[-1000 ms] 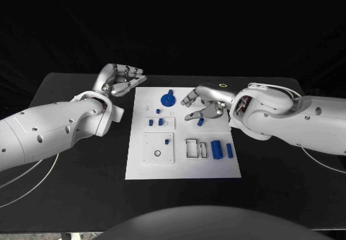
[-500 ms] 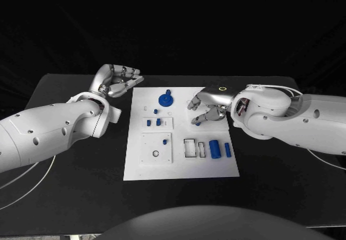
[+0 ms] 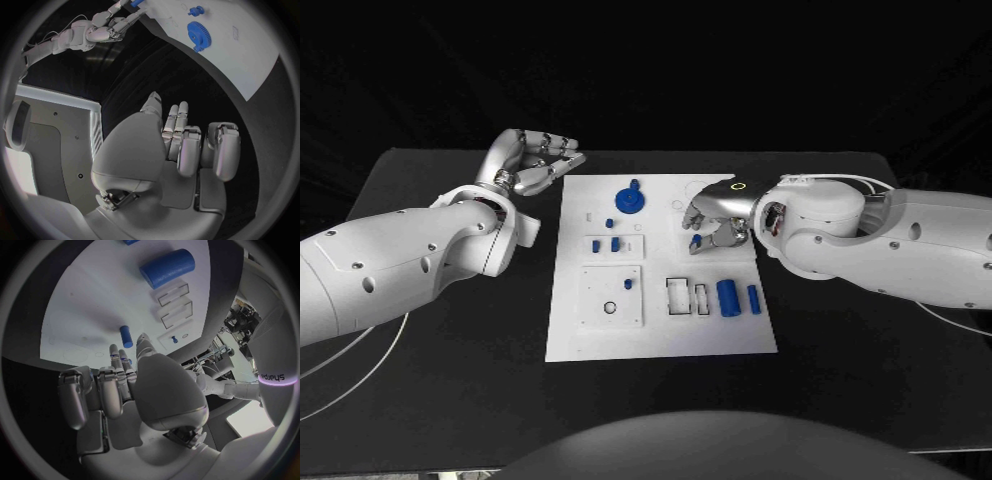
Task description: Assemble the parts on the task board
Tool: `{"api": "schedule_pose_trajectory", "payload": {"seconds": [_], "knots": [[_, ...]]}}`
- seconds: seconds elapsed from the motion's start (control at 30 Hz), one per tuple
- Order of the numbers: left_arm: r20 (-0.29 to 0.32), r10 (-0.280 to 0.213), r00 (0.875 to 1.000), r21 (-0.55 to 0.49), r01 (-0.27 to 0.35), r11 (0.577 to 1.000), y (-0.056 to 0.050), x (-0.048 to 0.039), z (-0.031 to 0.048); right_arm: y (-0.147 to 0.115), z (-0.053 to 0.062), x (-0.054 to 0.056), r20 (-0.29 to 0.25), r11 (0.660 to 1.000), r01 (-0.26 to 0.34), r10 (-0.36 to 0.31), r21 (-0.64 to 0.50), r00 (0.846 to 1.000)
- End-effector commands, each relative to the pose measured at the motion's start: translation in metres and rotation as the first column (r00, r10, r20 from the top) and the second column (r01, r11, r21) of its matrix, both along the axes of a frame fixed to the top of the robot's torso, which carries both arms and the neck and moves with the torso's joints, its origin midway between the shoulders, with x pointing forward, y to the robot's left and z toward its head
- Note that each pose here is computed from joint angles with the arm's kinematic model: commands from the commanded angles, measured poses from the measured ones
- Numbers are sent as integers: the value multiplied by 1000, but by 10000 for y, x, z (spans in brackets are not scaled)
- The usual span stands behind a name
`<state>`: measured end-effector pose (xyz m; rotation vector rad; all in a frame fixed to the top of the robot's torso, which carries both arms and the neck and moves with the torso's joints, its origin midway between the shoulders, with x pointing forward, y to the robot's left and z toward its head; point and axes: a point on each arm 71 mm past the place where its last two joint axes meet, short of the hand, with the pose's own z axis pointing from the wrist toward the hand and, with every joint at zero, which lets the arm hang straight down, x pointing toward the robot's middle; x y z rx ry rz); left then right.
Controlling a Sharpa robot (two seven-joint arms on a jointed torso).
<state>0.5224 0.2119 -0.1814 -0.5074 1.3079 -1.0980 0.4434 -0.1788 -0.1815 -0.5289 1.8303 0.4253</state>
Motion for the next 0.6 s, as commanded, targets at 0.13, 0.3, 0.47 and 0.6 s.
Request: {"api": "schedule_pose_trajectory", "payload": {"seconds": [0.13, 0.3, 0.47, 0.6], "knots": [[11, -20, 1000, 0, 20, 1000, -26, -6, 11, -12, -70, 21, -24, 996, 24, -26, -82, 999], [12, -19, 1000, 0, 19, 1000, -25, -6, 12, 24, -94, 22, -34, 996, 14, -17, -89, 999], [11, -18, 1000, 0, 18, 1000, -23, -7, 11, 41, -109, 18, -41, 995, 12, -16, -97, 999], [11, -18, 1000, 0, 18, 1000, -19, -8, 11, 37, -120, 14, -46, 995, 13, -18, -102, 999]]}}
